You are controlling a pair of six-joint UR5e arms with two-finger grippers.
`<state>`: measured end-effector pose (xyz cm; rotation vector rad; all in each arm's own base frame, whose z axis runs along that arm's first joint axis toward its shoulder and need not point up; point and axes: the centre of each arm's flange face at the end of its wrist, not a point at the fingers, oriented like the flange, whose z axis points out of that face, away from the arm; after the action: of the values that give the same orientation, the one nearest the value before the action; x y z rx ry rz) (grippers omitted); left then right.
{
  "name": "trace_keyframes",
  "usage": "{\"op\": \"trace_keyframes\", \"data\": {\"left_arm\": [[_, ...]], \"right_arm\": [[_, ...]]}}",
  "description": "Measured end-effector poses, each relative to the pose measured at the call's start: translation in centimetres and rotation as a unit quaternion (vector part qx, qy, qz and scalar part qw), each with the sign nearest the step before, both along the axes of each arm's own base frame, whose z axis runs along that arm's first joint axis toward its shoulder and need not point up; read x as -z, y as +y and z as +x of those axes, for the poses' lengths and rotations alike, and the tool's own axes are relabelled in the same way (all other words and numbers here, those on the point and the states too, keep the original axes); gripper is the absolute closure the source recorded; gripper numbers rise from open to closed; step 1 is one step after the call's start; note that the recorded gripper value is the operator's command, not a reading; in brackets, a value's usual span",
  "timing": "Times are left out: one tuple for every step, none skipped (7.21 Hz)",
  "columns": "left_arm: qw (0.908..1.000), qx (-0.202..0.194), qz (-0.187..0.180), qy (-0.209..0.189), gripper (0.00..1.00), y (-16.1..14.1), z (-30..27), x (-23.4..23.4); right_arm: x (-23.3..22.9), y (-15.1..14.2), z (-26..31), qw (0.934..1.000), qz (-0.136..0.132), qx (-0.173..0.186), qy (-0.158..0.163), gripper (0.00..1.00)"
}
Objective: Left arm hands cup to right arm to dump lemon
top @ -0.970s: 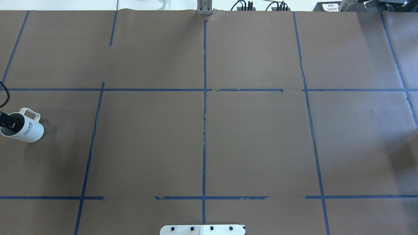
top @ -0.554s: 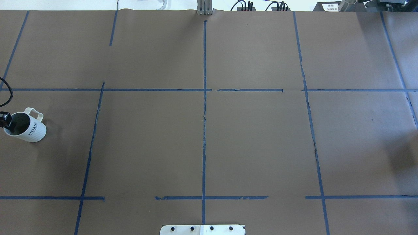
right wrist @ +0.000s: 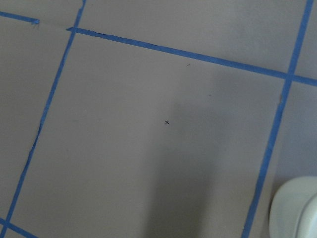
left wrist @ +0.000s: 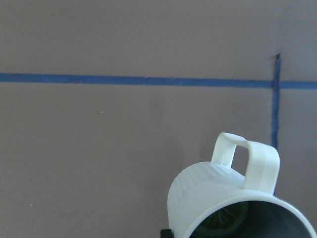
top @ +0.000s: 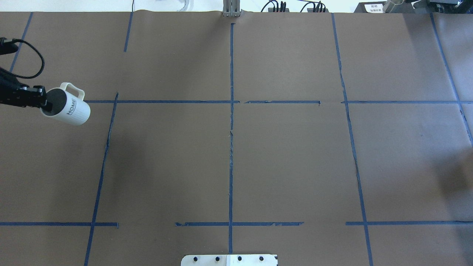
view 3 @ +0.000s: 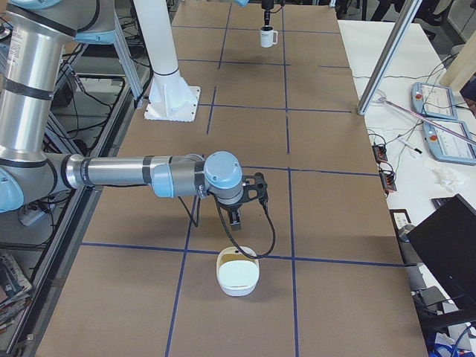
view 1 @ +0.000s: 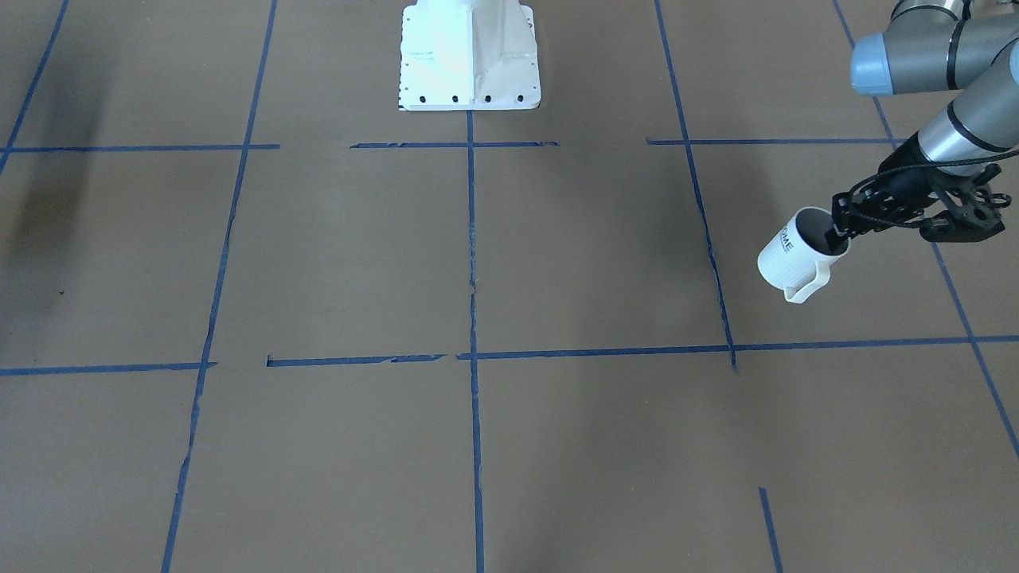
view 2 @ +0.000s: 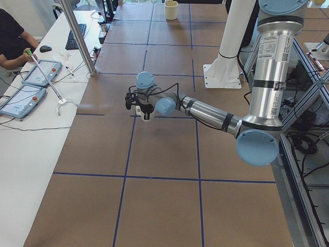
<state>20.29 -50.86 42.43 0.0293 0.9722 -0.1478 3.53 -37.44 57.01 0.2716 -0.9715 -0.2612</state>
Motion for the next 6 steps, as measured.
{"op": "trace_keyframes", "data": {"left_arm": [[0.9993,0.023,-0.030,0.003,1.00,-0.9,3.4,5.3],[0.9983,0.030,-0.050,-0.008,1.00,-1.1,7.5,10.0],[0.9981,0.016,-0.057,-0.018,0.99,-0.4,12.3,14.4],[0.9981,0.005,-0.059,-0.018,0.99,0.6,16.5,18.4],[0.9979,0.013,-0.061,-0.014,1.00,1.2,19.0,21.7],[0.9982,0.026,-0.053,-0.015,1.00,1.6,20.8,24.1]], "right_arm": [[1.2,-0.4,-1.0,0.9987,0.049,0.008,-0.003,0.02],[2.6,-1.0,-2.1,0.9958,0.092,0.005,0.001,0.01],[4.5,-2.3,-4.2,0.9931,0.116,-0.010,0.008,0.01],[7.0,-4.0,-8.1,0.9906,0.133,-0.032,0.009,0.01],[9.8,-5.3,-12.9,0.9871,0.148,-0.060,-0.002,0.00],[12.8,-6.0,-17.3,0.9831,0.159,-0.087,-0.025,0.00]]}}
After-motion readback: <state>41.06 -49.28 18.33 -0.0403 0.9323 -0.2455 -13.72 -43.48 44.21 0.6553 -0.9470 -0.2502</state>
